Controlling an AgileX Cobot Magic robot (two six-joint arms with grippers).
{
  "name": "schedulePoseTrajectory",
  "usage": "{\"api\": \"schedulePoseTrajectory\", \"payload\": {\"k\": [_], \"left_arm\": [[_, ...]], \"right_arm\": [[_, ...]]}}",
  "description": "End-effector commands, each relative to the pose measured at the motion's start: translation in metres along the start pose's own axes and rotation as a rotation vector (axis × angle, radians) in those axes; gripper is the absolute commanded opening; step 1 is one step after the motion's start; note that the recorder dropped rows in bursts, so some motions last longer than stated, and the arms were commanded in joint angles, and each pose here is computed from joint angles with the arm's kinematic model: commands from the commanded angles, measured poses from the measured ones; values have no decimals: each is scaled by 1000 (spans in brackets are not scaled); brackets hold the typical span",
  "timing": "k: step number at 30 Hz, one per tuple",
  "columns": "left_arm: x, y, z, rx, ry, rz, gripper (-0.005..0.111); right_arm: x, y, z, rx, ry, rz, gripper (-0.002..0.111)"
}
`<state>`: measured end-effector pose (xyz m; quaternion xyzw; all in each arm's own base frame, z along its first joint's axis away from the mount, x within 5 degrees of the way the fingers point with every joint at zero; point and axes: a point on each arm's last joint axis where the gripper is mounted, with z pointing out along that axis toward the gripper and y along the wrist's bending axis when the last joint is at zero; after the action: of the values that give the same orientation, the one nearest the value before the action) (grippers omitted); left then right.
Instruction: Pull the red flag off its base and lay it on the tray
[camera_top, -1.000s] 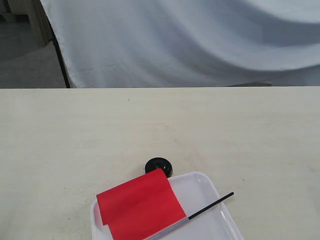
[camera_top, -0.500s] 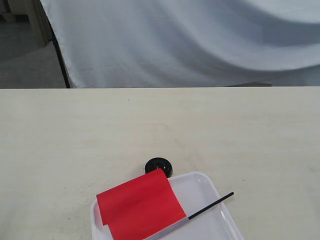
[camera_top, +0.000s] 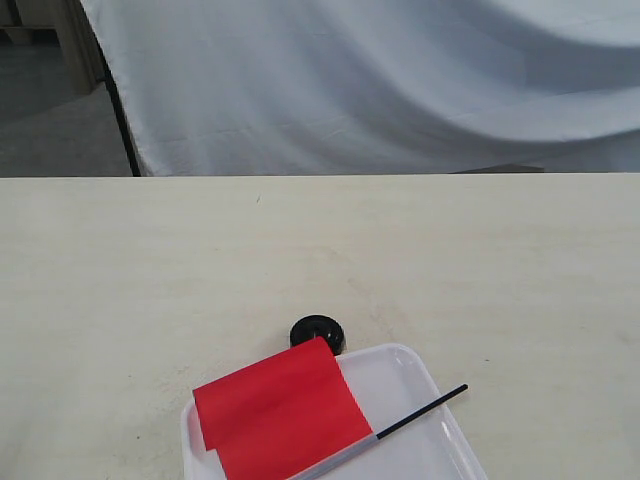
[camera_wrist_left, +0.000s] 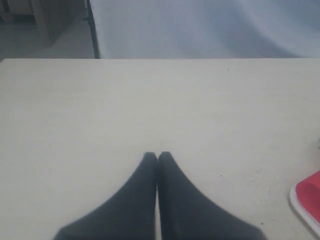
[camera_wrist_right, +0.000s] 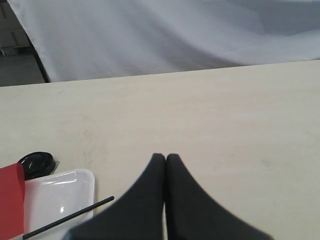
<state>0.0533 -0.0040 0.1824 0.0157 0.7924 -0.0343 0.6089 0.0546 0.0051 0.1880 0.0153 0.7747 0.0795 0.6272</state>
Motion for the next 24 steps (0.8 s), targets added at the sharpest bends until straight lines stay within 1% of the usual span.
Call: {"api": "schedulePoseTrajectory", "payload": {"k": [1,4,6,12,14,24], "left_arm": [[0,0,0,4,-2,2,0],[0,0,0,4,-2,2,0],[0,0,0,4,-2,2,0],[0,0,0,4,-2,2,0],[0,0,0,4,-2,2,0],[0,0,0,4,-2,2,0]], "right_arm": [[1,0,0,-6,2,-2,-1],[1,0,0,-4,4,-2,-1],[1,-2,0,29,1,7,-1],[0,-12,-2,221,-26,48,-1],[0,-14,-2,258,-31,55,-1],[0,-14,-2,255,-31,55,-1]]}}
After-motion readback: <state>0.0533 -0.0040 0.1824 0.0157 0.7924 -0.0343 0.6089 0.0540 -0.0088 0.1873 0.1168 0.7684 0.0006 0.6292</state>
